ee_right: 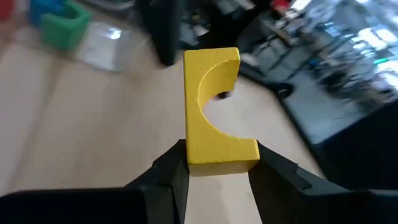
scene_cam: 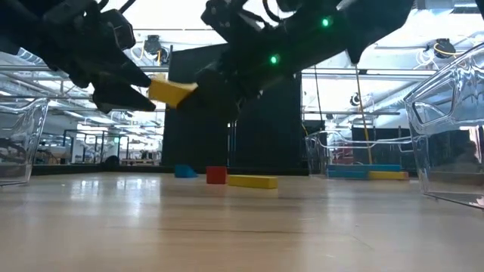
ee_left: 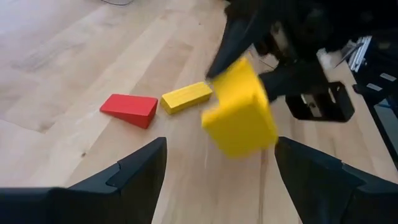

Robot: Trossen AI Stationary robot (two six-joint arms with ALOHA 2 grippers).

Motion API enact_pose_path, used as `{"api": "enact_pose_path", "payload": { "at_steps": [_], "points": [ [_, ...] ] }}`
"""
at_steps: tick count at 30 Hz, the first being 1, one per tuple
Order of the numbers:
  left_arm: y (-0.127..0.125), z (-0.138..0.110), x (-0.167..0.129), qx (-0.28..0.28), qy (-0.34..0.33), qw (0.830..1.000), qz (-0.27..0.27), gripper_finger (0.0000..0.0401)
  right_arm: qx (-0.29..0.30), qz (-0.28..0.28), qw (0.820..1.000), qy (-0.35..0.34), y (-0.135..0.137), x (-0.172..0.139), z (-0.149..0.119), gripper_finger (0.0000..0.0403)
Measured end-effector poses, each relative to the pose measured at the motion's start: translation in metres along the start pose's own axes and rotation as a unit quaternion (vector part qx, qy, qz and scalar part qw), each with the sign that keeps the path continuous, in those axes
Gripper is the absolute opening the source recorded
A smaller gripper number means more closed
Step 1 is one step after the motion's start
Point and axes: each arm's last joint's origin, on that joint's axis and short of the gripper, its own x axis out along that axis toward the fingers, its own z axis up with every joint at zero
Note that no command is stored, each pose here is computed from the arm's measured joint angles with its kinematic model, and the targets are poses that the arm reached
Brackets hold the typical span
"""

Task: Sort blocks by size
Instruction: Put the yellow arch block into the bottom left transparent bin

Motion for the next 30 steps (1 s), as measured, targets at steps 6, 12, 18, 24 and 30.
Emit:
{"api": "enact_pose_path", "payload": {
  "at_steps": [6, 12, 18, 24, 30],
  "points": [
    [-0.001, 0.002, 0.000, -0.003, -0.008, 1.000, -0.011, 0.0299, -0.030, -0.038, 0.999, -0.008, -0.002, -0.002, 0.005, 0.0127],
    [-0.002, 0.009, 0.000, -0.017, -0.043, 0.999, -0.016, 0.0299, -0.067, -0.062, 0.996, 0.000, -0.003, -0.002, 0.005, 0.0127],
    [0.004, 0.015, 0.002, -0.029, -0.060, 0.998, -0.004, 0.0299, -0.071, -0.064, 0.995, -0.002, -0.004, -0.002, 0.006, 0.0127],
    [0.007, 0.016, 0.003, -0.030, -0.060, 0.998, 0.001, 0.0298, -0.067, -0.066, 0.996, -0.007, -0.004, -0.002, 0.007, 0.0127],
    [0.006, 0.016, 0.003, -0.030, -0.057, 0.998, -0.006, 0.0274, -0.065, -0.068, 0.996, -0.009, -0.004, -0.002, 0.008, 0.0127]
  ]
}}
